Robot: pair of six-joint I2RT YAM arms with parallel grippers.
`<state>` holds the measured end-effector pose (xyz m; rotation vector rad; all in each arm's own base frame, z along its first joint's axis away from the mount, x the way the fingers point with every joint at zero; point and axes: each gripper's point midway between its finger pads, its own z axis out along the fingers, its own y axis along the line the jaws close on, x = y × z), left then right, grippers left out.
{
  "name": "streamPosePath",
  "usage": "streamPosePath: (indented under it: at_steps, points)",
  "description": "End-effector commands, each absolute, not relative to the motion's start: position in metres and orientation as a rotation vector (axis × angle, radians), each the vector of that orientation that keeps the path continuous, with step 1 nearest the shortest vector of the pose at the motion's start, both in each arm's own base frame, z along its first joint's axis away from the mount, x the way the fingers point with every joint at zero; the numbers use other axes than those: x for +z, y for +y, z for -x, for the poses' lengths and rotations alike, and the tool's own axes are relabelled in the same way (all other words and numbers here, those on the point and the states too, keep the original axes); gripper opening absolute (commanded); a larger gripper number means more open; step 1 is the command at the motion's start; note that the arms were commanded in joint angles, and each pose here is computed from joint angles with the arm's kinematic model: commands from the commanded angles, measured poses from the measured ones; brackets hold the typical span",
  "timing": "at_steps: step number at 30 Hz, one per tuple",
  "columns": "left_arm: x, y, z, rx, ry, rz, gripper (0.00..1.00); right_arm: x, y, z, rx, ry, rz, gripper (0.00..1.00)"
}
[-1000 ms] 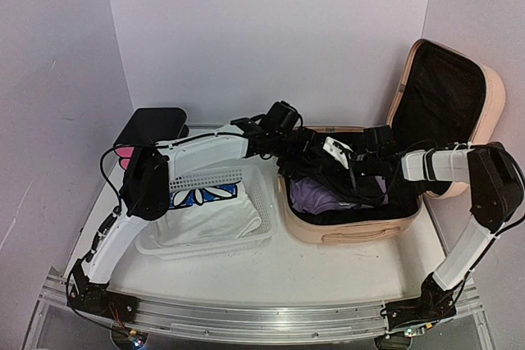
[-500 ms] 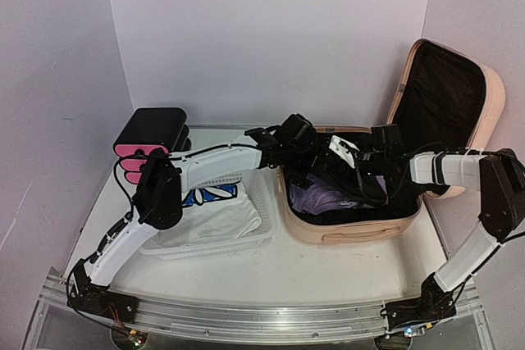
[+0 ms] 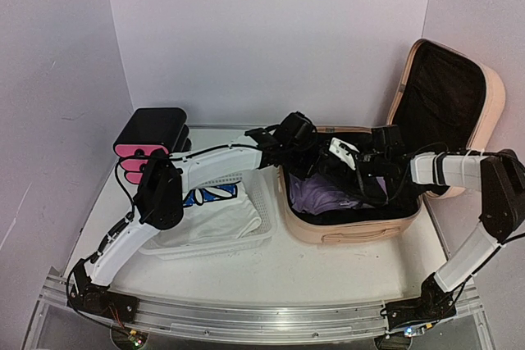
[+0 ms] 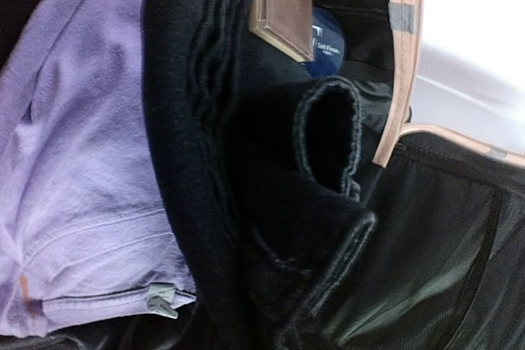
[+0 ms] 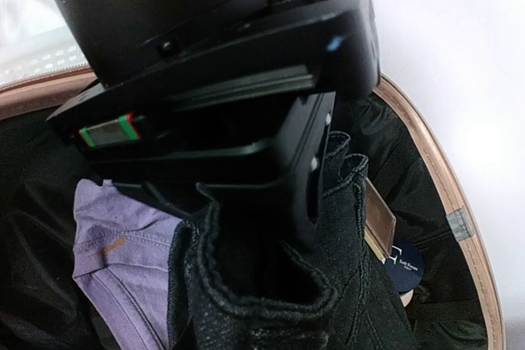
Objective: Open, take out, and arrange the luggage
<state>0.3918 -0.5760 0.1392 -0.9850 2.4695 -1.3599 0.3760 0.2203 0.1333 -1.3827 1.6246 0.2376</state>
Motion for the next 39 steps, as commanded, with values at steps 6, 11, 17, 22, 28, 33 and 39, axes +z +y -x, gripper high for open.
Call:
streamPosePath:
  at_steps: [6,11,17,22,28,33,39]
  points:
    - [0.228,-0.589,-0.405,-1.556,2.241,0.610,0.00,0.178,0.201,-0.379,0.215,1.829,1.123,0.98]
    - [0.262,-0.590,-0.400,-1.578,2.164,0.398,0.00,0.220,0.179,-0.347,0.302,2.040,0.878,0.98]
    - [0.302,-0.596,-0.385,-1.571,2.065,0.148,0.00,0.266,0.129,-0.316,0.244,2.154,0.446,0.98]
    - [0.343,-0.596,-0.368,-1.534,1.953,-0.042,0.00,0.273,0.116,-0.299,0.207,2.177,0.416,0.98]
    - [0.382,-0.577,-0.346,-1.411,1.866,-0.227,0.00,0.289,0.115,-0.296,0.230,2.154,0.378,0.98]
    - [0.400,-0.542,-0.331,-1.291,1.865,-0.300,0.00,0.285,0.117,-0.297,0.233,2.174,0.394,0.98]
    - [0.412,-0.485,-0.309,-1.247,1.889,-0.264,0.00,0.283,0.127,-0.302,0.284,2.192,0.410,0.98]
